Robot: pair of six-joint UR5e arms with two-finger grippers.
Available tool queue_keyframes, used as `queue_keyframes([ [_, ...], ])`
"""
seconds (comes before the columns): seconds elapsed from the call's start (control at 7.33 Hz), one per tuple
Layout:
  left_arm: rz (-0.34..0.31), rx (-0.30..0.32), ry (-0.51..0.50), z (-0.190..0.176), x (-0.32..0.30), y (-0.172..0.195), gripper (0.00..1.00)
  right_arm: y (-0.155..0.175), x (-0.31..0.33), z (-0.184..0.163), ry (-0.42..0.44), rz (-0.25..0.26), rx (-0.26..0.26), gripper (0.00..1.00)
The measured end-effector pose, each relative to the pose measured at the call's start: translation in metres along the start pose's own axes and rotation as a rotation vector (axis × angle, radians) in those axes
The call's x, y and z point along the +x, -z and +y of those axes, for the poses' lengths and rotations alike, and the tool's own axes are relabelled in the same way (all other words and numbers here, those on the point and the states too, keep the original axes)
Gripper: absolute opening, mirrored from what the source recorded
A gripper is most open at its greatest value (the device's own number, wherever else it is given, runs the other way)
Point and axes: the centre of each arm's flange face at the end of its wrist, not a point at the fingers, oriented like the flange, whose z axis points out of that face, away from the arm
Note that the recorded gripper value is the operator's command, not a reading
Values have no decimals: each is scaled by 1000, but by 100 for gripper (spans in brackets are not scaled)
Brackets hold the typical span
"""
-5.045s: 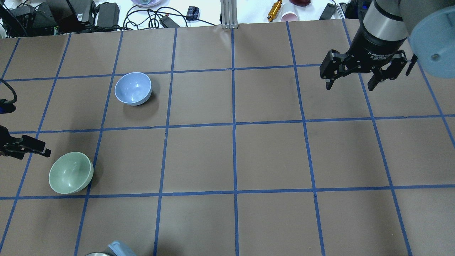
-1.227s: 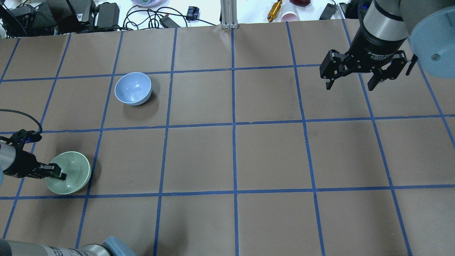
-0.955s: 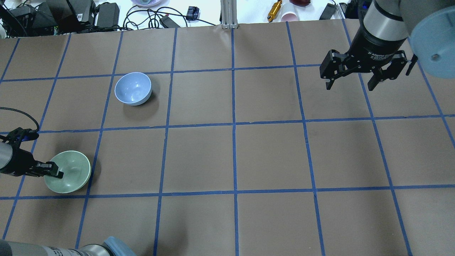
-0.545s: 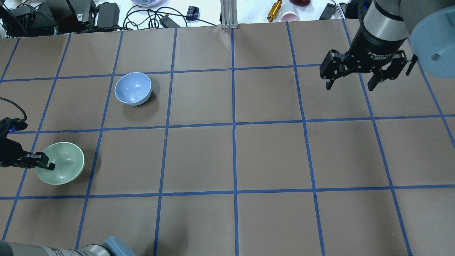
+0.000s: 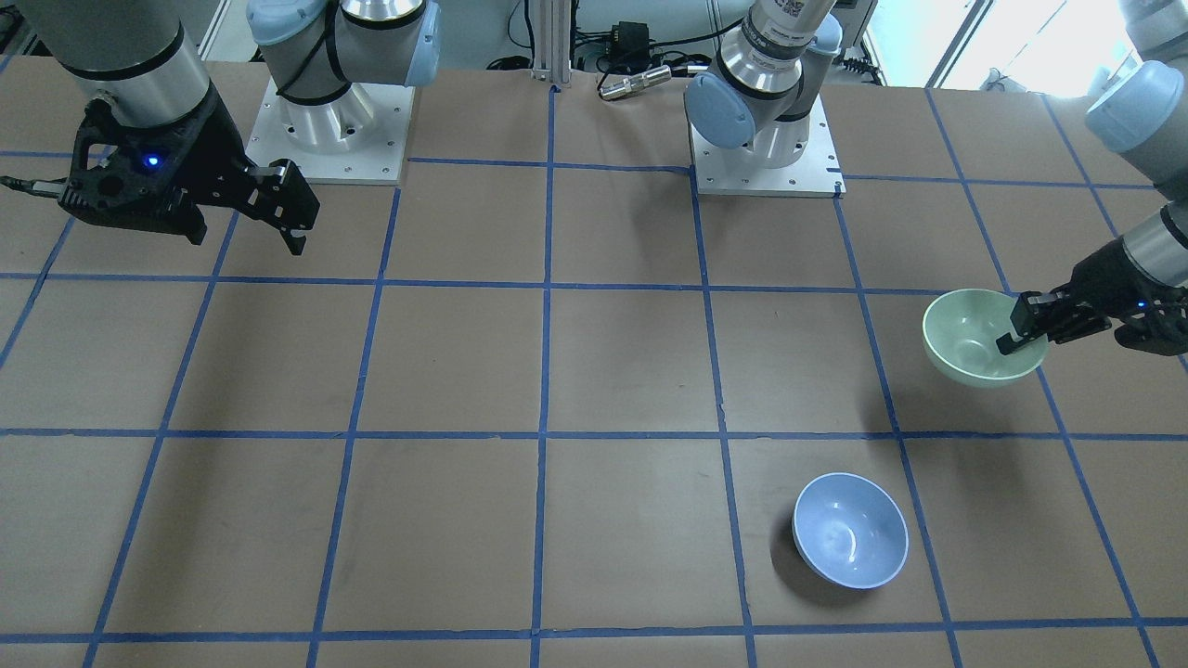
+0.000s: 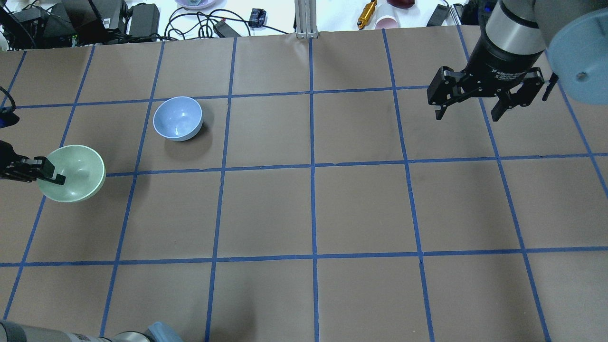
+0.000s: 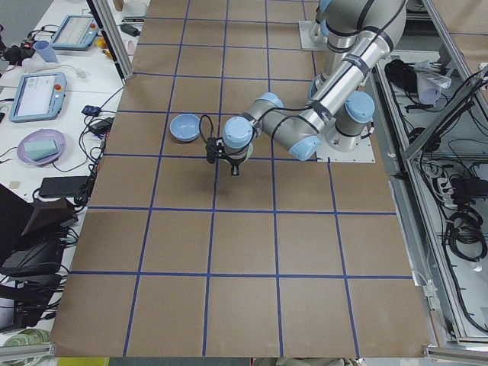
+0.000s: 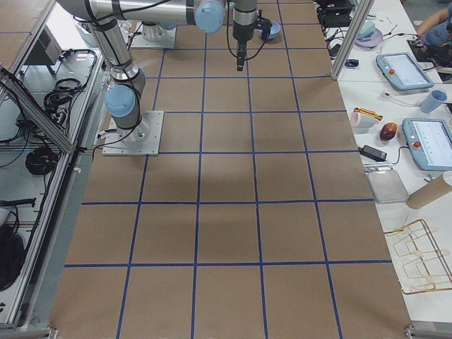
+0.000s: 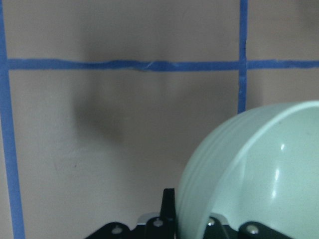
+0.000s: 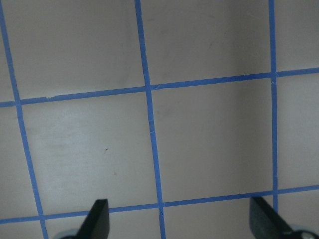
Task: Stack green bowl on blue bowl
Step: 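Lift the green bowl with the left gripper toward the blue bowl, then lower the green bowl into the blue bowl and open the left gripper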
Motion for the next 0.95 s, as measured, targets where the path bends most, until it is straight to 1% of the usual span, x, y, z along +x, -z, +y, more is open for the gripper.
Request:
queue_keyframes([
  [0.14,14,12,20,-22,16,10,0,0,0,0,0,0,0,100],
  [0.27,43,24,42,-43,29,11,0,0,0,0,0,0,-1,100],
  [0.68,150,51,87,-98,78,-14,0,0,0,0,0,0,0,100],
  [0.95,172,54,91,-140,101,-30,0,0,0,0,0,0,0,100],
])
